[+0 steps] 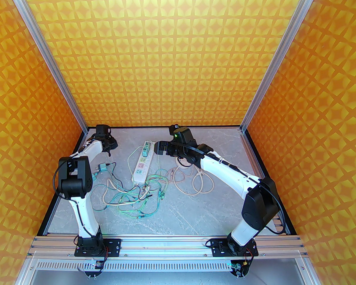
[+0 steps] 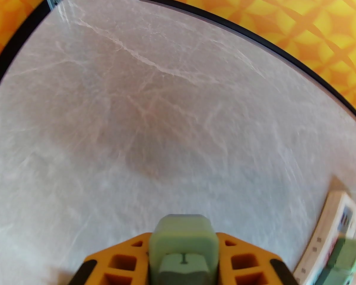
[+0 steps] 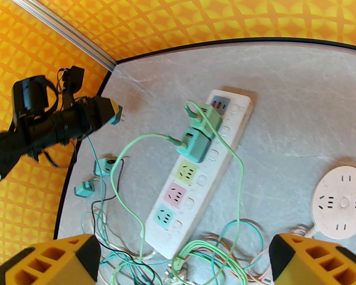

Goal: Pull the plug off the socket

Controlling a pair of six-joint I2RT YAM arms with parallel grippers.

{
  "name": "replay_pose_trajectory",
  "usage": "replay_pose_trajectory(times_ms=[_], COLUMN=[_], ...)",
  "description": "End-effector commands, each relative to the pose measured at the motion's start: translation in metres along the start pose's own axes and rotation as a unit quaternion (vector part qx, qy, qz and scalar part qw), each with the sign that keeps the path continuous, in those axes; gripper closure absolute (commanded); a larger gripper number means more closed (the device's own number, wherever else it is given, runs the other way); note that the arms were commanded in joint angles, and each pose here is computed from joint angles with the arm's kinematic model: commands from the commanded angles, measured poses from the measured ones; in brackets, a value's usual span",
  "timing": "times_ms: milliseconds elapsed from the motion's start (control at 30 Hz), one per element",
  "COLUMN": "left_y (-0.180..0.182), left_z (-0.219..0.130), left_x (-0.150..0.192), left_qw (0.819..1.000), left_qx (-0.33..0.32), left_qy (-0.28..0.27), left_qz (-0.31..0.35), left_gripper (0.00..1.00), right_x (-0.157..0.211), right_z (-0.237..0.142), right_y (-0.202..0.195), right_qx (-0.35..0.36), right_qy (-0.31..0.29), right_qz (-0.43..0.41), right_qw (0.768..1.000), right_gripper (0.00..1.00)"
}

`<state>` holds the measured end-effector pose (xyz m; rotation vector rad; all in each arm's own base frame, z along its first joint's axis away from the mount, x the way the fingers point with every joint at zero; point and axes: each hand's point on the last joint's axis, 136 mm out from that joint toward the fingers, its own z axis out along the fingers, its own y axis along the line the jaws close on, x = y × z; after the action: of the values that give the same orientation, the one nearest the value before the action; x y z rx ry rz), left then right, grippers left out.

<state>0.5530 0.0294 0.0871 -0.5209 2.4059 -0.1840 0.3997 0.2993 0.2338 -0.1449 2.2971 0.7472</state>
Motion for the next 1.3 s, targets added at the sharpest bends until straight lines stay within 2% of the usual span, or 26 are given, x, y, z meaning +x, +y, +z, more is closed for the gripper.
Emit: replay_pose_trajectory(times_ms=[0, 333, 500, 633, 733, 833, 933, 1067, 1133, 1200, 1233, 1267], left_y=[-0.01, 0.009, 0.016, 0.019, 0.022, 0.024, 0.026, 0.025, 0.024, 0.022, 0.019, 0.022], left_z=[0.003, 0.029, 0.036, 0.038, 0.037, 0.035, 0.03, 0.019, 0.01, -0.002, -0.008, -0.011], left_x=[-0.016, -0.005, 0.004, 0.009, 0.012, 0.014, 0.015, 0.017, 0.017, 0.015, 0.009, 0.018], left_qw=[0.998, 0.99, 0.988, 0.988, 0.988, 0.987, 0.987, 0.987, 0.988, 0.988, 0.988, 0.988], left_qx=[0.053, 0.096, 0.097, 0.093, 0.09, 0.09, 0.089, 0.088, 0.089, 0.093, 0.097, 0.094], left_qy=[0.004, 0.044, 0.057, 0.064, 0.068, 0.07, 0.071, 0.074, 0.07, 0.061, 0.052, 0.058], left_qz=[-0.038, -0.092, -0.104, -0.108, -0.11, -0.111, -0.112, -0.109, -0.109, -0.11, -0.109, -0.112], left_gripper=[0.82, 0.76, 0.73, 0.66, 0.53, 0.53, 0.48, 0.24, 0.18, 0.04, 0.02, 0.01], right_x=[-0.004, -0.004, -0.003, -0.004, -0.004, -0.005, -0.005, -0.006, -0.006, -0.005, -0.004, -0.004], right_z=[-0.015, -0.011, -0.01, -0.01, -0.01, -0.011, -0.012, -0.012, -0.012, -0.01, -0.01, -0.01], right_y=[-0.003, -0.004, -0.004, -0.004, -0.002, -0.001, -0.002, 0.0, 0.002, 0.002, 0.002, 0.003], right_qx=[0.015, 0.019, 0.019, 0.018, 0.014, 0.013, 0.013, 0.008, 0.003, -0.001, -0.002, -0.003], right_qy=[-0.011, -0.007, -0.005, -0.006, -0.006, -0.007, -0.009, -0.011, -0.013, -0.012, -0.01, -0.011], right_qz=[-0.006, -0.003, 0.0, 0.003, 0.005, 0.005, 0.005, 0.006, 0.008, 0.01, 0.011, 0.011], right_qw=[1.0, 1.0, 1.0, 1.0, 1.0, 1.0, 1.0, 1.0, 1.0, 1.0, 1.0, 1.0], right_gripper=[0.02, 0.02, 0.02, 0.02, 0.02, 0.01, 0.02, 0.02, 0.02, 0.01, 0.02, 0.02])
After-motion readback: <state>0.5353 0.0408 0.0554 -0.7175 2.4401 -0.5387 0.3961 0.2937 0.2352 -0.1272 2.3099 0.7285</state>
